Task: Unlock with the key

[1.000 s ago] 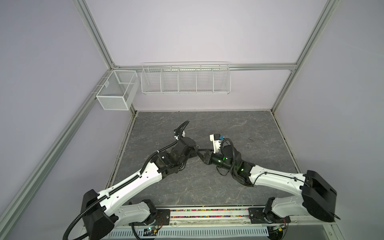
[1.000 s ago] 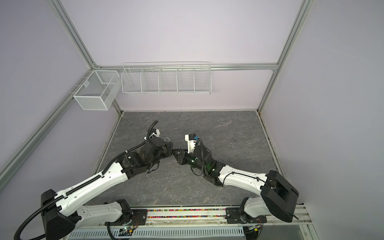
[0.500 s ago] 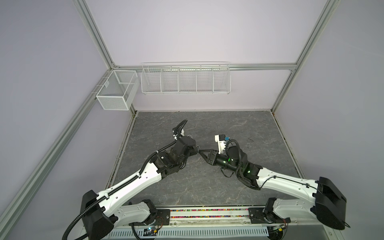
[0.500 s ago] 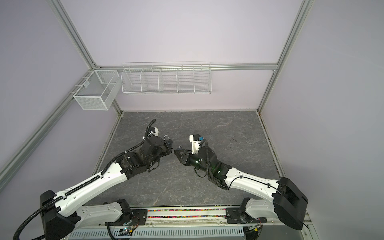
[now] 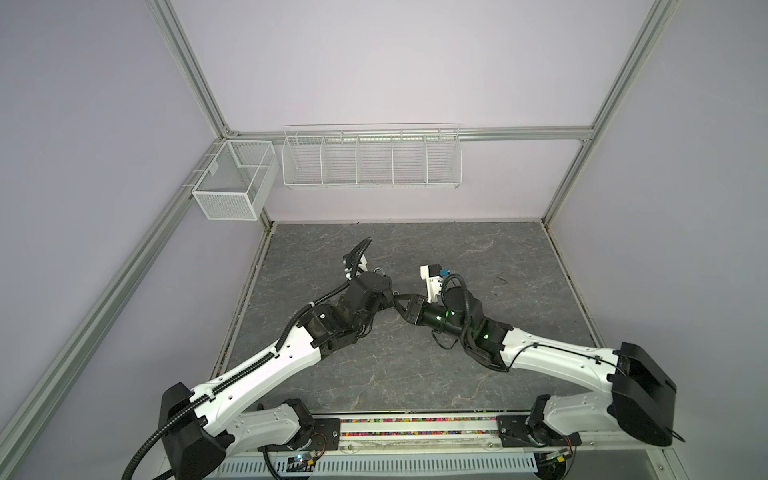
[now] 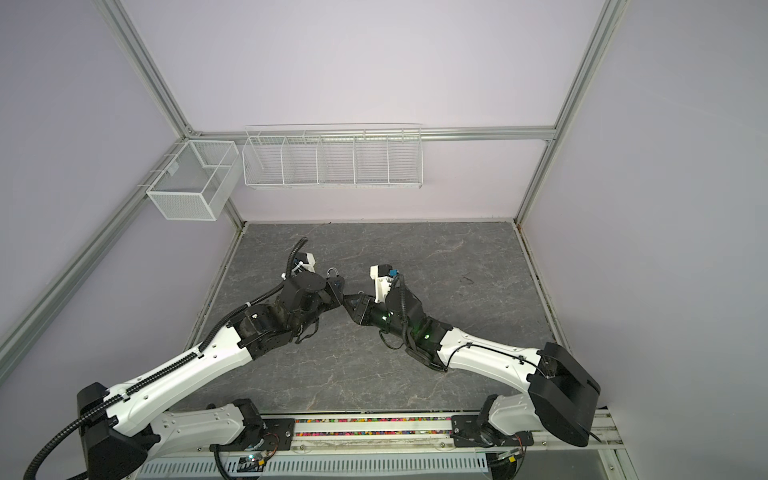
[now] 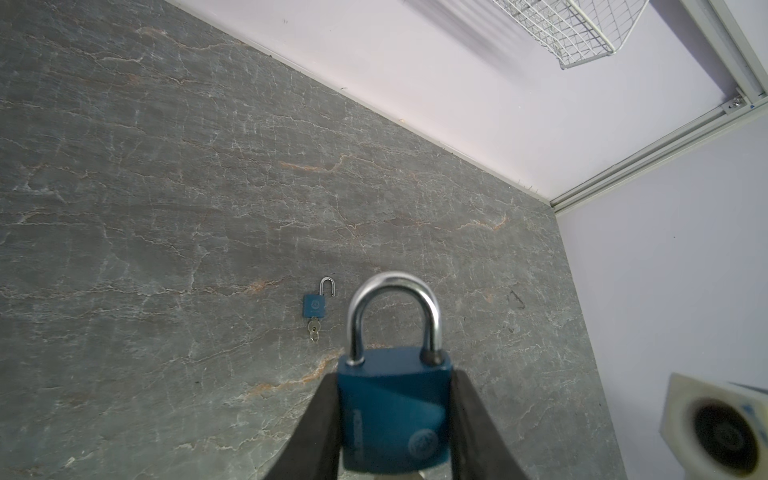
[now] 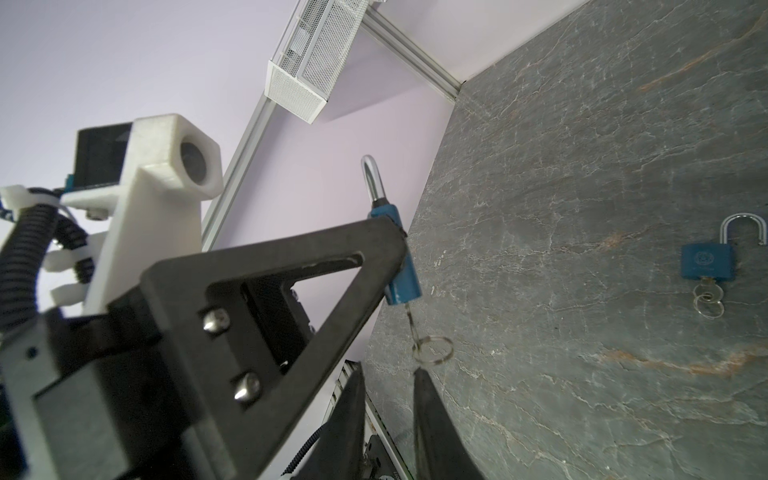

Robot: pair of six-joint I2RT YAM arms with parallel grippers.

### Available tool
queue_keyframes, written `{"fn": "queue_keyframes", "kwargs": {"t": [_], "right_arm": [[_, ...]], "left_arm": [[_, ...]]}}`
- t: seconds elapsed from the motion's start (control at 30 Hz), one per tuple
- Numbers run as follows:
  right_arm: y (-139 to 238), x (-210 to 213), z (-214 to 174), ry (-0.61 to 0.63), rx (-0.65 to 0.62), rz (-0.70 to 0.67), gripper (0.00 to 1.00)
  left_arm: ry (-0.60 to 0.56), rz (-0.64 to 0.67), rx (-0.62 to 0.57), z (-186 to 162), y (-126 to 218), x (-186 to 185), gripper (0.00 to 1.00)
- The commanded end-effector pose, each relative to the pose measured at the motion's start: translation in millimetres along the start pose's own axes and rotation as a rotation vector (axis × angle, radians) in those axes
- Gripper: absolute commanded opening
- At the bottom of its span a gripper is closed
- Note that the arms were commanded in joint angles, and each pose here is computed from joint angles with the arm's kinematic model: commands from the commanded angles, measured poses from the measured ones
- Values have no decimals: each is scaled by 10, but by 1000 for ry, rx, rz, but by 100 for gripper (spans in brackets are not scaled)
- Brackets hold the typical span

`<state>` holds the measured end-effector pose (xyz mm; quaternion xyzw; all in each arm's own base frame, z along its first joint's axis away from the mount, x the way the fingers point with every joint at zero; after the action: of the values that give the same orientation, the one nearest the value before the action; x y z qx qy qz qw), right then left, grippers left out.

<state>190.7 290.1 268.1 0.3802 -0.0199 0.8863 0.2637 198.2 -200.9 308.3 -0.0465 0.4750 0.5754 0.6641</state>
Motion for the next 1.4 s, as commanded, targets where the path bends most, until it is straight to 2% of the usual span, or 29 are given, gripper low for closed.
{"fn": "queue_keyframes", "kwargs": {"t": [0.0,0.7,1.37], "right_arm": [[-36,59,68,-6,-35,9,24],[-129,55,104,24,-28,-28,25],[-172,-10,114,46,-37,-38,16]], "left_arm": [[52,-53,-43,105,93,-84,0],[77,-86,-27,106,140,-82,0],[89,-103,6,57,97,-86,0]]}}
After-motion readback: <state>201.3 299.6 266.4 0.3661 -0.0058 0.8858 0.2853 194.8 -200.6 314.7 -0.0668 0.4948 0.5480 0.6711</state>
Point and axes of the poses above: each gripper's point midway between its finger pads, its own y axis back along the fingers, its own x axis along the line the jaws close on, z = x × y, the point moved 10 cm from there along y, back along the fingers, and after that the axes turned 15 degrees about y, right-handed, at the moved point
